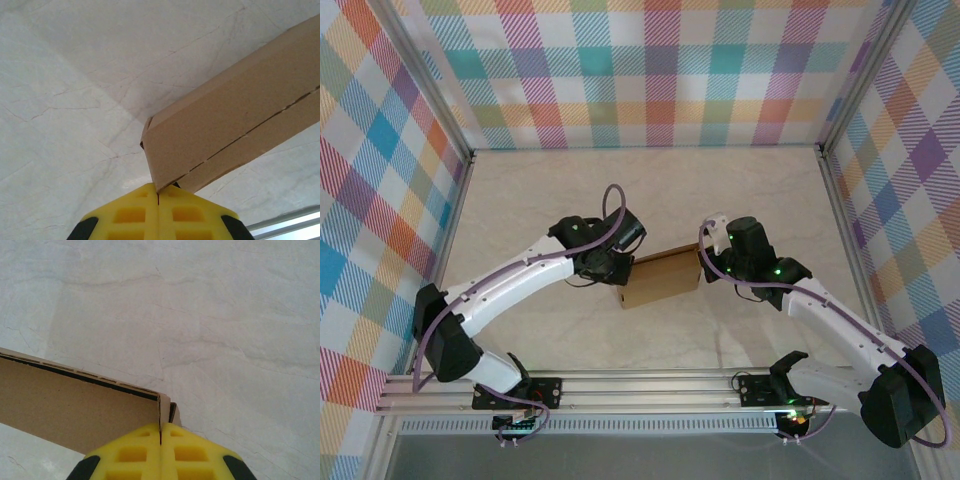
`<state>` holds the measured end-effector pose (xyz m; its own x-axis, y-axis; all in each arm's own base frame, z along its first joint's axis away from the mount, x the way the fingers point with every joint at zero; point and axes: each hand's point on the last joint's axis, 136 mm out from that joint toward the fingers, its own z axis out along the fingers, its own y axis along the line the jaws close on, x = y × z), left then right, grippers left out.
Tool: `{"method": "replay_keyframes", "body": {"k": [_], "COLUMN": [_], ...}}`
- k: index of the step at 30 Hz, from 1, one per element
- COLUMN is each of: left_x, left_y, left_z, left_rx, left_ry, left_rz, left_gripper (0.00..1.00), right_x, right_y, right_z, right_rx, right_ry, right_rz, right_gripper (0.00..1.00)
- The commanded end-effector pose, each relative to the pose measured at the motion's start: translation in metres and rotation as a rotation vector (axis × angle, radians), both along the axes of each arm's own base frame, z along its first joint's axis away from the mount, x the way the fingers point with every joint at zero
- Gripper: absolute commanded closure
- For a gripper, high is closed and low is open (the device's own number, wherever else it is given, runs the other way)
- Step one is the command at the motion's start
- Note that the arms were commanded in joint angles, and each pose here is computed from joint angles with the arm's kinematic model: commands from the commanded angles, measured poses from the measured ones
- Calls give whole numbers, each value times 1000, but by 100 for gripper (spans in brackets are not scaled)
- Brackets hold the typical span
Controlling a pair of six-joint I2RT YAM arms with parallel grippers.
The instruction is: Fold the paper box
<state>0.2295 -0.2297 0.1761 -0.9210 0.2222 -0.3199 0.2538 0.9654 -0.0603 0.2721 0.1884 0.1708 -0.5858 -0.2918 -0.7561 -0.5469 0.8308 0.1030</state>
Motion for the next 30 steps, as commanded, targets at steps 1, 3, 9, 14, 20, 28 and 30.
{"method": "replay_keyframes", "body": {"k": [1, 3, 9, 14, 20, 28, 30], "left_x": [-1, 1, 3, 8, 12, 21, 22], "left_y": [-24, -27, -31, -33, -43, -39, -39], "left_z": [6, 10, 11, 15, 17, 20, 20], "left_rx": [-116, -137, -210, -263, -324, -358, -369], "left_ry": [63, 70, 134, 151, 175, 195, 201], "left_rz": [37, 55, 127, 188, 218, 259, 260], "left_gripper": [100, 100, 100, 100, 100, 100, 100], "right_x": [-21, -21, -21, -22, -23, -23, -24], "right_y": [2, 2, 3, 3, 4, 3, 2], "right_z": [-21, -21, -18, -17, -16, -16, -16], "right_rx": [-31, -32, -29, -31, -34, -30, -28], "right_ry": [103, 101, 97, 95, 94, 92, 91], "right_rz": [47, 48, 51, 54, 58, 49, 46], "right_gripper": [100, 100, 100, 100, 100, 100, 100]}}
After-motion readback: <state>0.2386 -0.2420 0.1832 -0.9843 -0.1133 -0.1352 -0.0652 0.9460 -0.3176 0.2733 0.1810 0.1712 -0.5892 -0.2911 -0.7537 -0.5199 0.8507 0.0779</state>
